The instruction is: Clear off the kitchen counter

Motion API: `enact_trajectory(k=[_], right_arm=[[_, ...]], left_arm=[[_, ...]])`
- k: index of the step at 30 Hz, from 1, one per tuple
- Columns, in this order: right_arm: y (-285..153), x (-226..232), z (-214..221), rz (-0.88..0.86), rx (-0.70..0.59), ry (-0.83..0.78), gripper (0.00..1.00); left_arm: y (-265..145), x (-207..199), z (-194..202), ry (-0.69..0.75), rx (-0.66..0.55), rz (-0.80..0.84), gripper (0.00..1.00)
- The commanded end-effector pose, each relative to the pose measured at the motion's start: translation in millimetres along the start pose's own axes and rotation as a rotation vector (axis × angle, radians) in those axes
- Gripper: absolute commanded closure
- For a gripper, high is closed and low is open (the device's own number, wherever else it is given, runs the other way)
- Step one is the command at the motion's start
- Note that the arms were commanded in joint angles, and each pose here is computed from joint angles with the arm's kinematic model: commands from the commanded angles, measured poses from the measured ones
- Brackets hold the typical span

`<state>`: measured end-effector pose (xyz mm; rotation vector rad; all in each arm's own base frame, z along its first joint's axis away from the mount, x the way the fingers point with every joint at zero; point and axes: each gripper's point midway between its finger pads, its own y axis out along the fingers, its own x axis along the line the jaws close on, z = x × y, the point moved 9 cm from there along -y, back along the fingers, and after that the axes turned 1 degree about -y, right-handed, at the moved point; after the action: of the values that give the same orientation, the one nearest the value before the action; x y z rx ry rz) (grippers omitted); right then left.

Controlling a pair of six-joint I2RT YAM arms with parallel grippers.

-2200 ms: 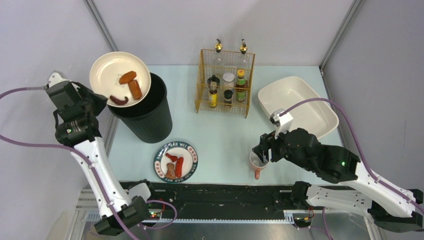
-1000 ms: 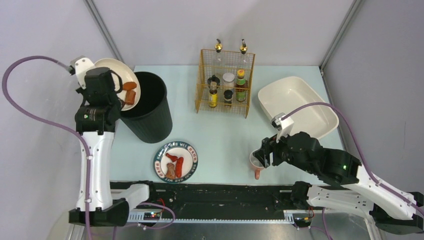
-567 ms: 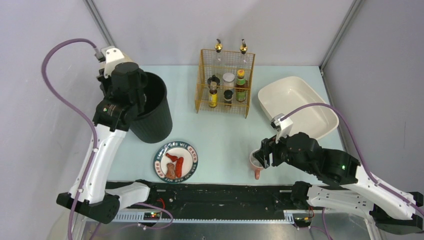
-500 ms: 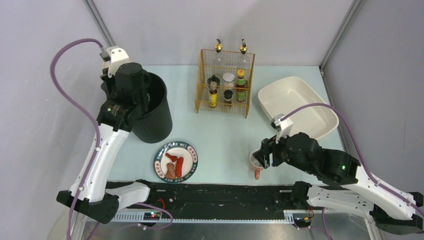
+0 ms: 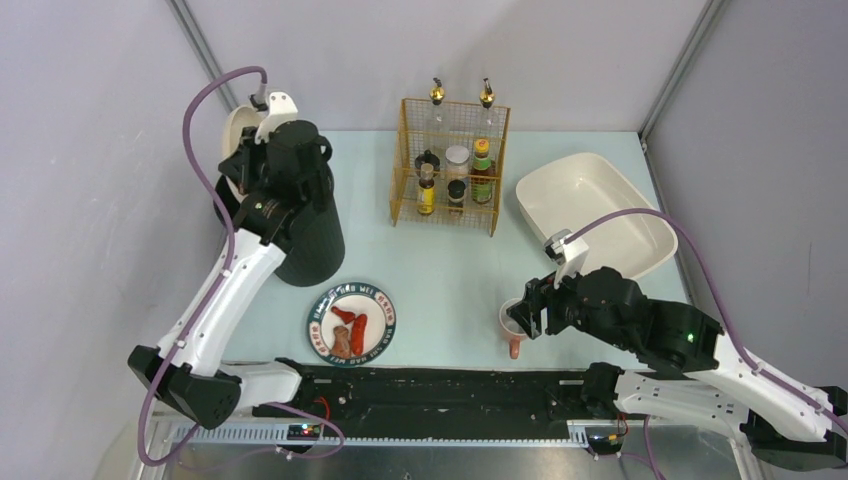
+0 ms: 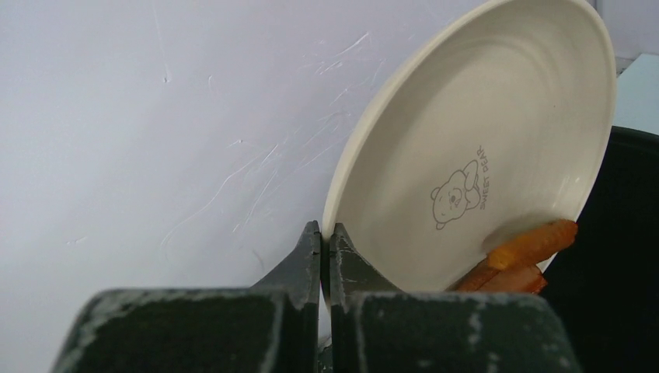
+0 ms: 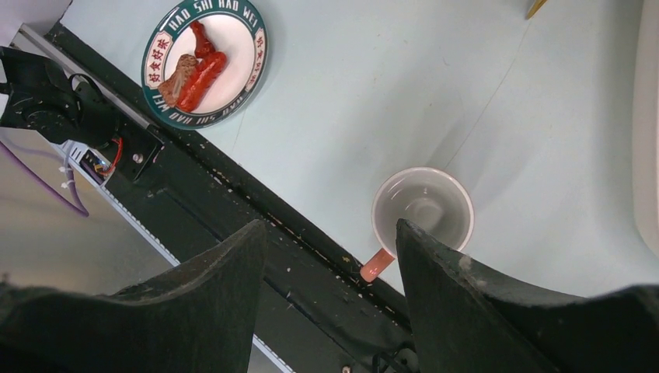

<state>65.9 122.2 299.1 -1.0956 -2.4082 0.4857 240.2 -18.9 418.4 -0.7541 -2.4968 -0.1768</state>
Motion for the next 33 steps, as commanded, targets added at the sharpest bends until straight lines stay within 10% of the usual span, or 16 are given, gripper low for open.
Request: enact_trajectory(k=[1, 18, 33], right_arm=[[-1.0, 2.8, -3.6, -0.018, -0.027, 0.022, 0.34], [-2.0, 1.2, -2.3, -0.02, -0.034, 0.012, 0.34], [-1.3, 4.8, -5.6, -0.05, -0.048, 0.01, 0.34]], left_arm=[[-6.3, 17.2, -14.9, -0.074, 0.006, -0.057, 1.0], [-21.1, -4.9, -34.7, 0.11, 0.003, -0.049, 1.0], [-34.8, 68.6, -61.7, -0.128, -0.015, -0.015, 1.0]])
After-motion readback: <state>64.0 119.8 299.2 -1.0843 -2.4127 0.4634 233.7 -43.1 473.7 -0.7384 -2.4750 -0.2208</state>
